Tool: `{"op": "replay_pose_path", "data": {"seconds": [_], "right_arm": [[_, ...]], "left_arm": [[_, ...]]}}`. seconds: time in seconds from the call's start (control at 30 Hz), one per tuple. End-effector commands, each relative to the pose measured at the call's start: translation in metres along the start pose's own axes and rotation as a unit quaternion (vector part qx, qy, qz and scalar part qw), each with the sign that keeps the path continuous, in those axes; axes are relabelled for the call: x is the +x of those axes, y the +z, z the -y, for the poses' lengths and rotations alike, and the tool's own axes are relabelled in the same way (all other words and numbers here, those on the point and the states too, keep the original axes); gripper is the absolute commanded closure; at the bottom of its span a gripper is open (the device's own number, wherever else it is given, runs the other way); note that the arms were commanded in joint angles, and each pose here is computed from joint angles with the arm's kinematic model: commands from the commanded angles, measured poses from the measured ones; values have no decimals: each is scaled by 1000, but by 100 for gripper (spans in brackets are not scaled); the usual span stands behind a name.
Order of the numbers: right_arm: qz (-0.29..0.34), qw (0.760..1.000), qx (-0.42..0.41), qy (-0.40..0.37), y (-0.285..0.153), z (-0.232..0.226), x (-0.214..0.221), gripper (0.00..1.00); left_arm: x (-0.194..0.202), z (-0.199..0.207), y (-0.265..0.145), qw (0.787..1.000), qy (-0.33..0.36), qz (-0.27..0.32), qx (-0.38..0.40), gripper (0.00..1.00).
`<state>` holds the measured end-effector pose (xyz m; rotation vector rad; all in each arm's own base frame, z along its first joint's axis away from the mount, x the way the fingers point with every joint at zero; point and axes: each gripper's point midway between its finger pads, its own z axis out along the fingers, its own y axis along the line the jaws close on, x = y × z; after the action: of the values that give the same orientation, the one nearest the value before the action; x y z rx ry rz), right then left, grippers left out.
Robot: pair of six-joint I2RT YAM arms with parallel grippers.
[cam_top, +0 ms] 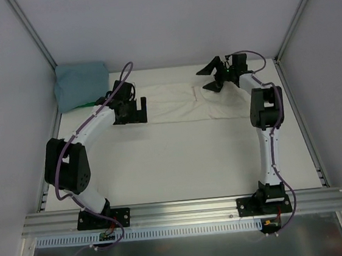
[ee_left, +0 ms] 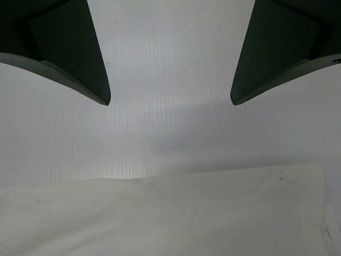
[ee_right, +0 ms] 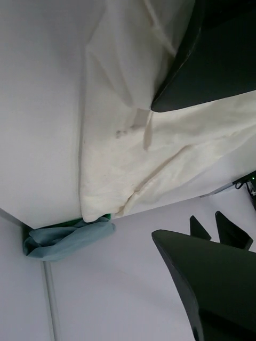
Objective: Fold and stack the t-shirts
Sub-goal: Fold the other side of the tshirt into a rectangle
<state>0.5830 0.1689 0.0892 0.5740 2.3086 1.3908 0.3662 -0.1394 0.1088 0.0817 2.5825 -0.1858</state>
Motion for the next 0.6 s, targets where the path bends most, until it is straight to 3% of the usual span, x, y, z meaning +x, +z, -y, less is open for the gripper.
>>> {"op": "replay_pose_path", "data": {"seconds": [0.0,0.2,0.23,0.57], "right_arm": [[-21,995,-97,5,19,-29,1,0],[-22,992,-126,-24,-2,-47,20,0],[-14,990,-132,-57,-16,-65,22,0],[20,979,-41,-199,-100,-101,62,1]], "left_arm": [[-12,-4,-2,1000,8,12,-13,1],[-10,-8,-3,1000,8,14,-22,1],[-10,-7,-4,1000,6,16,-17,1],[-9,2,-32,998,-16,58,21,1]]}}
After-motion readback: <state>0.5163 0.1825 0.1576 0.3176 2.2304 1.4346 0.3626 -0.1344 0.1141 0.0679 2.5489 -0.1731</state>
